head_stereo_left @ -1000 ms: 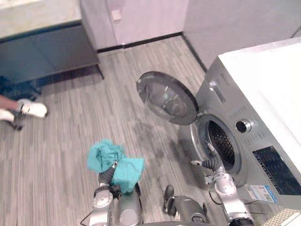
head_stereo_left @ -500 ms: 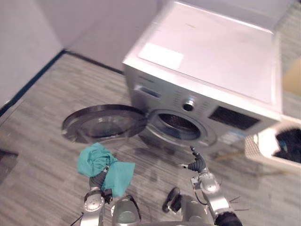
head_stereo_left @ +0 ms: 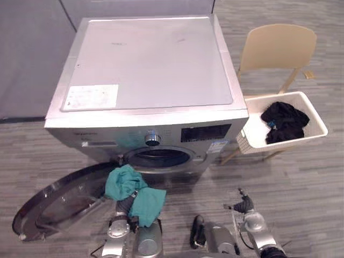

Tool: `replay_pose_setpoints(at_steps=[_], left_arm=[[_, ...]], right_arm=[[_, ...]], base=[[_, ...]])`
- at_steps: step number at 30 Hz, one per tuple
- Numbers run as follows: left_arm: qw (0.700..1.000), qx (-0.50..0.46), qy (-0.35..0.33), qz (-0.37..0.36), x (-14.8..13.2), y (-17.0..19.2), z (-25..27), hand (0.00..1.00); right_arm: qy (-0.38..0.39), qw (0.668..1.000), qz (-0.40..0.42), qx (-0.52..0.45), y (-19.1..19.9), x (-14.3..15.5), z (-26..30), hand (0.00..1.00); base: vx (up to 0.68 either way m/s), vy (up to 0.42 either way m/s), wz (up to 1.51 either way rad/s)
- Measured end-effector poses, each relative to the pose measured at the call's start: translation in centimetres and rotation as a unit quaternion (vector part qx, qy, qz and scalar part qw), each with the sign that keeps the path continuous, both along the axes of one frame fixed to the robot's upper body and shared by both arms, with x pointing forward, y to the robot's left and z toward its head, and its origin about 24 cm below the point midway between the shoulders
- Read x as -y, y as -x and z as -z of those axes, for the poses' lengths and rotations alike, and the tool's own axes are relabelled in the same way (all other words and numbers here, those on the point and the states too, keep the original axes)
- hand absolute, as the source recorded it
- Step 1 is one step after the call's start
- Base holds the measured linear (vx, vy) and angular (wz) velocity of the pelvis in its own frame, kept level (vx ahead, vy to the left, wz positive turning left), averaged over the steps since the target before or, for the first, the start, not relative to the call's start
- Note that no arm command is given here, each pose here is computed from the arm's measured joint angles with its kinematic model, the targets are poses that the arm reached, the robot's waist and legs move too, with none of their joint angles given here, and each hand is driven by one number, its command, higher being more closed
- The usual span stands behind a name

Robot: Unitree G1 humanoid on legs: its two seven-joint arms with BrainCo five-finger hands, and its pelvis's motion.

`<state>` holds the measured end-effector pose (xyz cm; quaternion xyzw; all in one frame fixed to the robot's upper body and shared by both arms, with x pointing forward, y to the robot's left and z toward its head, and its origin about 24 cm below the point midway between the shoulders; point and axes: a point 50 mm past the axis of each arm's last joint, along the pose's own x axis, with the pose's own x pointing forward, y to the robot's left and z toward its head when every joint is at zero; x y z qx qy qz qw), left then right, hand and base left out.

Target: Pick up the laundry basket with both hands and put the clothes into the washing machine.

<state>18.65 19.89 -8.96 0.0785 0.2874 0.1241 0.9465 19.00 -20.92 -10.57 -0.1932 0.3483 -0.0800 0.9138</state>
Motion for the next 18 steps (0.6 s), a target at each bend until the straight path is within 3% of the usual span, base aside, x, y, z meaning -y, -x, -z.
replay_pose_setpoints(at_steps=[3,12,18], left_arm=[[0.999,0.048,-0.005,0.022,0.7,-3.1,-1.9,1.0],[0.973,0.231,0.0,0.021,2.9,-11.7,-10.8,1.0],[0.916,0.401,-0.008,0.024,4.2,-16.1,-21.3,1.0]], right_arm=[[-0.005,1.0,0.006,0.023,-1.1,-0.2,-0.7,0.0],[-0.023,0.976,0.044,0.211,-7.5,-1.3,-8.0,0.0],[-0.051,0.93,0.049,0.361,-11.5,-3.2,-15.4,0.0]], base=[[0.0,0.13,-0.31],[-0.14,0.031,-0.29],[-0.16,-0.021,-0.09]])
